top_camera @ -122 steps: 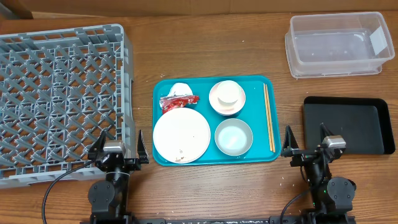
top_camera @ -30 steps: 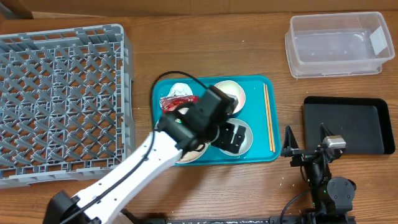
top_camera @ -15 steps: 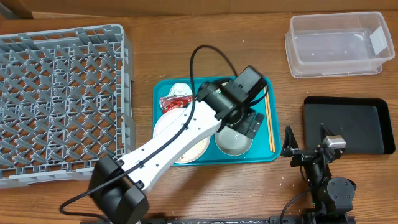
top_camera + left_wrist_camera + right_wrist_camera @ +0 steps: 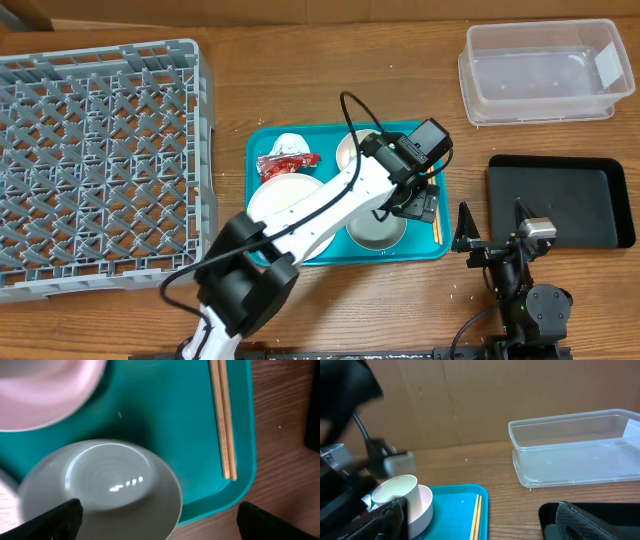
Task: Sort waste into correct bins and load items into the dishwasher
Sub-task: 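Grasp the rim of the grey bowl with the left gripper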
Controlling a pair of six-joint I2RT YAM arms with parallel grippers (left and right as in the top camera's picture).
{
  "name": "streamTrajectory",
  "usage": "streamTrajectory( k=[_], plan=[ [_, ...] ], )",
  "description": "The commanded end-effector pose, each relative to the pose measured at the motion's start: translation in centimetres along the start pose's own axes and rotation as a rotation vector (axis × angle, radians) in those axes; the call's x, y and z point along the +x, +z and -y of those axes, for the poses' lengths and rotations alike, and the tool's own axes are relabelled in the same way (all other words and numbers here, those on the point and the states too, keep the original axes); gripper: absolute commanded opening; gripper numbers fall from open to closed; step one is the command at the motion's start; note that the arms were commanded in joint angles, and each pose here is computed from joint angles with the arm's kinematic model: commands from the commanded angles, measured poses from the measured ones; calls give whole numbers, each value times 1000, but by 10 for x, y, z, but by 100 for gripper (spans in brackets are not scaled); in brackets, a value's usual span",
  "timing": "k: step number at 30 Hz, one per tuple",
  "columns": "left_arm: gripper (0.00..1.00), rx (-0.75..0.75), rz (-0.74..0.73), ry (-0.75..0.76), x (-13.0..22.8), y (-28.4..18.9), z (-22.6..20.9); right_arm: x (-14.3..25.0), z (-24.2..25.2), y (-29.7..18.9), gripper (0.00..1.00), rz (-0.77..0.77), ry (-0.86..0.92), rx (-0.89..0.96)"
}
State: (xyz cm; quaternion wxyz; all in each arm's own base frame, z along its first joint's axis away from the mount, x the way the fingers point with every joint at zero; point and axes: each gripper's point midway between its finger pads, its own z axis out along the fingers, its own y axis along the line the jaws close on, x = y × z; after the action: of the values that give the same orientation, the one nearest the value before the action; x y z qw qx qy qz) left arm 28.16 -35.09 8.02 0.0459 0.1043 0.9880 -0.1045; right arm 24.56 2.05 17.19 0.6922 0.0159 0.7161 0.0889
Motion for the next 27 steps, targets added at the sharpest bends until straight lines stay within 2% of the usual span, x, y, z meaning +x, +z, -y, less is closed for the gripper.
streamTrajectory(
  k=[1, 6, 7, 10, 12, 15, 19, 22, 27],
  plan=[
    [100, 39, -81, -101, 9, 23, 10, 2, 1, 0, 100, 5, 4, 2],
    [100, 17, -69, -101, 5, 37, 7, 2, 1, 0, 100, 4, 4, 2],
    [97, 8, -56, -100, 2, 38, 6, 2, 1, 0, 100, 5, 4, 2],
    [80, -69, 20, -117, -8, 39, -5, 2, 1, 0, 100, 4, 4, 3],
    [73, -106, 58, -125, -12, 38, -9, 2, 1, 0, 100, 5, 4, 2],
    [56, -115, 84, -114, -15, 39, -7, 2, 1, 0, 100, 4, 4, 2],
    [51, -100, 100, -95, -13, 40, 4, 2, 1, 0, 100, 5, 4, 2],
    [41, -96, 112, -83, -12, 40, 9, 2, 1, 0, 100, 5, 4, 2],
    [40, -123, 114, -69, -5, 44, 8, 2, 1, 0, 100, 5, 4, 3]
  ],
)
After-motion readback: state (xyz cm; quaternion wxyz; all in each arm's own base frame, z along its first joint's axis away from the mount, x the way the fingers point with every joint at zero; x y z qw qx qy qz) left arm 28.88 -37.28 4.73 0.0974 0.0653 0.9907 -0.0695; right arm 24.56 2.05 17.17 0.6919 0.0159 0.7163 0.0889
